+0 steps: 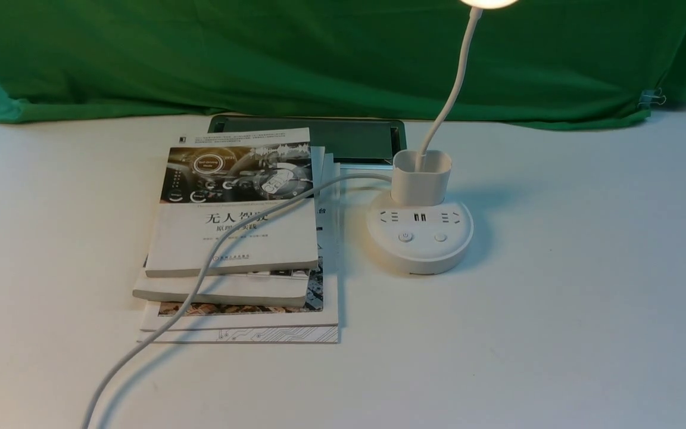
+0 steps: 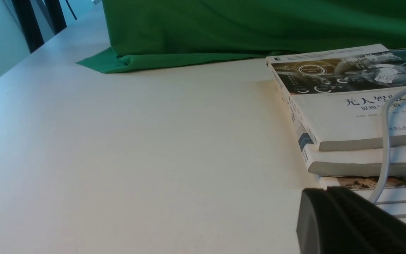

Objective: Turn on the desk lamp on the white desktop with your hand.

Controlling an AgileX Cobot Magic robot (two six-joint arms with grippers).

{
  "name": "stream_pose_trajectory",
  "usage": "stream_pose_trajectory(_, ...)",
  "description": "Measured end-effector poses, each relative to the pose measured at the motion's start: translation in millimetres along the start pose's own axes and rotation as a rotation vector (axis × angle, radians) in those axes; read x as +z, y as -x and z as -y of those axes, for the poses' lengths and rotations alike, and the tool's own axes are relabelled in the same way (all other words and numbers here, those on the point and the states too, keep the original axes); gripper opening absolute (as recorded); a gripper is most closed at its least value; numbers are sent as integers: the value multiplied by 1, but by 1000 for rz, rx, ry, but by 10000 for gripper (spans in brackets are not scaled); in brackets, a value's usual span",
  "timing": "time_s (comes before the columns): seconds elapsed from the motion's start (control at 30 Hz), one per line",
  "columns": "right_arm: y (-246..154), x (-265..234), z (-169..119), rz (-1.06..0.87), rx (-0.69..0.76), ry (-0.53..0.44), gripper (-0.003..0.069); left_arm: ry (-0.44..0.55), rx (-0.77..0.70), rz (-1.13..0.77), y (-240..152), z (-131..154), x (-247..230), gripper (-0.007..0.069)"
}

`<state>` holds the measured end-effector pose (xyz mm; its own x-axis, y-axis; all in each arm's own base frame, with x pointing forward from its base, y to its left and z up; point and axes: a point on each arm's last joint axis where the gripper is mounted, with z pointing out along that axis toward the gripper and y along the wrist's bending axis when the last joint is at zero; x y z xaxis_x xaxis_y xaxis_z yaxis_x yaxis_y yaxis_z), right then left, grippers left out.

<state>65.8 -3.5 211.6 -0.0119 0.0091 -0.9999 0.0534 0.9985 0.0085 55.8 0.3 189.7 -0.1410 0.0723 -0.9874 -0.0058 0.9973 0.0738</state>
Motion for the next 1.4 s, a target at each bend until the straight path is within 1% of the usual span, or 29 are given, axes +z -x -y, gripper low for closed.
stream_pose_trajectory(0.07,-5,-5,2,15,14,-36,30,0,0,0,0,0,0,21)
stream_pose_trajectory(0.13,-9,-8,3,0,8,-42,30,0,0,0,0,0,0,21)
stream_pose_trajectory(0.17,-11,-9,2,-20,3,-80,30,0,0,0,0,0,0,21)
stream_pose_trajectory(0.2,-13,-9,2,-41,-3,-40,30,0,0,0,0,0,0,21)
stream_pose_trajectory(0.33,-20,-9,1,-112,-12,-17,30,0,0,0,0,0,0,21)
stream_pose_trajectory(0.5,-21,-9,0,-126,-16,12,30,0,0,0,0,0,0,21)
stream_pose_trajectory(0.97,-22,-9,0,-127,-16,15,40,0,0,0,0,0,0,21)
stream_pose_trajectory(1.4,-22,-9,0,-127,-16,15,81,0,0,0,0,0,0,21)
